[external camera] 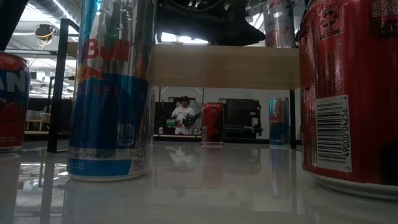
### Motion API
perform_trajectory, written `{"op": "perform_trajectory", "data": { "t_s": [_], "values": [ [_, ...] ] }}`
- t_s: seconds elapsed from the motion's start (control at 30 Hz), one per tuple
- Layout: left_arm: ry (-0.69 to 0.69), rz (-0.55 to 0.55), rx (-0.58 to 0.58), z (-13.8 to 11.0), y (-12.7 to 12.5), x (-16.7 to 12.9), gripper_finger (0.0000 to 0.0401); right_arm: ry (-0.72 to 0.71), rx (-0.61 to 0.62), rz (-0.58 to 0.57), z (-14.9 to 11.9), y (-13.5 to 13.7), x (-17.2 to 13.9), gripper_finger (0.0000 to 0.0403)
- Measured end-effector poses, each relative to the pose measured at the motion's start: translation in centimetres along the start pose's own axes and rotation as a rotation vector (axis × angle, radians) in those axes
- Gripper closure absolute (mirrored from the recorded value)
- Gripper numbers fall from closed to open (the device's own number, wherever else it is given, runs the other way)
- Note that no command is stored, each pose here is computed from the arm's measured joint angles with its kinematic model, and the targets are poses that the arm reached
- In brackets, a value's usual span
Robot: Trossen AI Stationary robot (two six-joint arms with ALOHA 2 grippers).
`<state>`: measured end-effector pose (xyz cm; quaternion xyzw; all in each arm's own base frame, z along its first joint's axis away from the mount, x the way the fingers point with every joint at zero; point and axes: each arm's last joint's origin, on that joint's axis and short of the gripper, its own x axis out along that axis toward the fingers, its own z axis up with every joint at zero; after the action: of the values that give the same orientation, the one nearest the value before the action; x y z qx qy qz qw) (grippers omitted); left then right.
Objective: Place canned beverage on shelf
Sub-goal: Put the top right white-pink soda can on the shelf
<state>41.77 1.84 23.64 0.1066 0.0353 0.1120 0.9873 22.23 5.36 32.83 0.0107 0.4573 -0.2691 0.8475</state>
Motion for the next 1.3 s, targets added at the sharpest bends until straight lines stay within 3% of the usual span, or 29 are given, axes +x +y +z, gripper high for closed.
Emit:
{"op": "perform_trajectory", "data": {
  "t_s": [1.3],
  "values": [
    [-0.011, -0.015, 0.001, 0.21, -0.63, -0.12, 0.0257, -0.031, 0.027, -0.1, -0.15, -0.48, -0.03, 0.0346]
  ]
}}
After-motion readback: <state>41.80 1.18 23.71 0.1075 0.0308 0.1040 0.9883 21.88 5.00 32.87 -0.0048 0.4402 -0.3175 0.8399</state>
